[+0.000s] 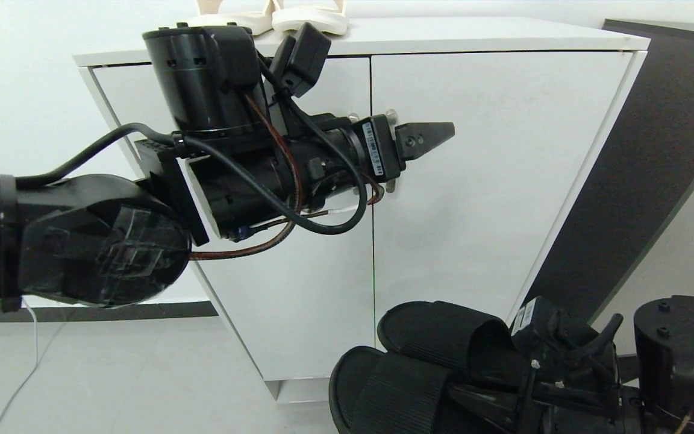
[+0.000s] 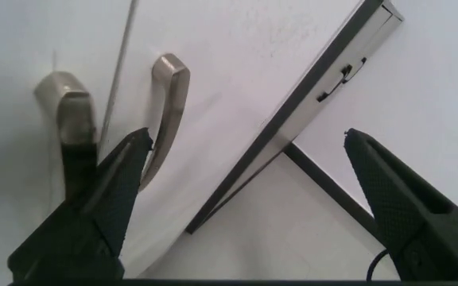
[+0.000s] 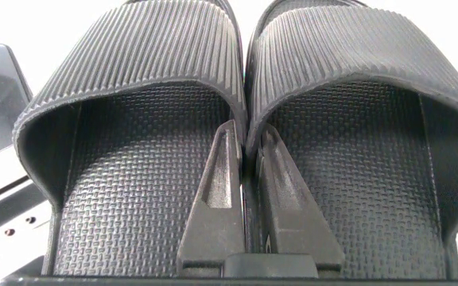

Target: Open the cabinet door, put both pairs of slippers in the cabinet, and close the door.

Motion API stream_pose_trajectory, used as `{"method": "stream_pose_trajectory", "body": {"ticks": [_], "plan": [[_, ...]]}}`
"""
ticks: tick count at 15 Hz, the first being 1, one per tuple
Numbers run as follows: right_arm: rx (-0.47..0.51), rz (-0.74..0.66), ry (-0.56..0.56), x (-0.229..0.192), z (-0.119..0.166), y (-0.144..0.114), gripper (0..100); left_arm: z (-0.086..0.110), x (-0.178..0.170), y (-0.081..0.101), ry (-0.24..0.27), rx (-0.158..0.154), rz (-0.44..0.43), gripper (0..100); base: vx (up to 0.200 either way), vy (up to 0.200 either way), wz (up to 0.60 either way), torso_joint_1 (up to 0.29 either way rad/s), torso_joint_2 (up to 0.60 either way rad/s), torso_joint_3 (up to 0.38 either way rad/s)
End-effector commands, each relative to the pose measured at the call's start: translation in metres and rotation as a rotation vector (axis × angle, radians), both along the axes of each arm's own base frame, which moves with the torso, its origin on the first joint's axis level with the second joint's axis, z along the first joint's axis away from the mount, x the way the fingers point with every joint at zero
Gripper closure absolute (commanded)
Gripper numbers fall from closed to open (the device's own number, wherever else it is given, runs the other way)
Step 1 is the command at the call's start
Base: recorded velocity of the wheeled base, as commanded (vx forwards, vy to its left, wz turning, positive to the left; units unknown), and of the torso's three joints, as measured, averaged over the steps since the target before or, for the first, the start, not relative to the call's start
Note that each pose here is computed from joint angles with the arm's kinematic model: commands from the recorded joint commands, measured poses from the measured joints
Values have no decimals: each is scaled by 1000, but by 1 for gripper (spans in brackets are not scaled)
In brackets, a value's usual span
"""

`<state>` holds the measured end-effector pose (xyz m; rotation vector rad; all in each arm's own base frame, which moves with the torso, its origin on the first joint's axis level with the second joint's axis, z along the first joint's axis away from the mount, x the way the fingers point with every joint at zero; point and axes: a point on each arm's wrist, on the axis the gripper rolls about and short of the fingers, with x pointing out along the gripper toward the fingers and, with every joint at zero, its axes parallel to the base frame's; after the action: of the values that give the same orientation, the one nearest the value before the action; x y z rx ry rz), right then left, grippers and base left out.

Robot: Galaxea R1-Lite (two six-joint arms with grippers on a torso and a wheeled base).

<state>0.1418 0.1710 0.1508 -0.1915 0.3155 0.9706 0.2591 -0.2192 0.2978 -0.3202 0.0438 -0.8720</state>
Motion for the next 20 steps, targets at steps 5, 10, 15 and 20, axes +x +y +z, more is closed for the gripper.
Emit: {"method": "stream_pose_trajectory", "body": {"ticks": [5,10,15,20], "plan": [[-6,10,-1,-3,-1,-3,100,-6,6,-6,19,14,-7,100,0,0,0,0,0,0],[35,117,7,-17,3,-10,100,-4,-11,-5,26,6,-49,100,0,0,0,0,0,0],[48,213,25,-29,0,-17,100,-6,-40,6,38,17,-86,100,0,0,0,0,0,0],[14,235,19,-31,-7,-19,100,-7,-72,31,36,18,-103,100,0,0,0,0,0,0]]}}
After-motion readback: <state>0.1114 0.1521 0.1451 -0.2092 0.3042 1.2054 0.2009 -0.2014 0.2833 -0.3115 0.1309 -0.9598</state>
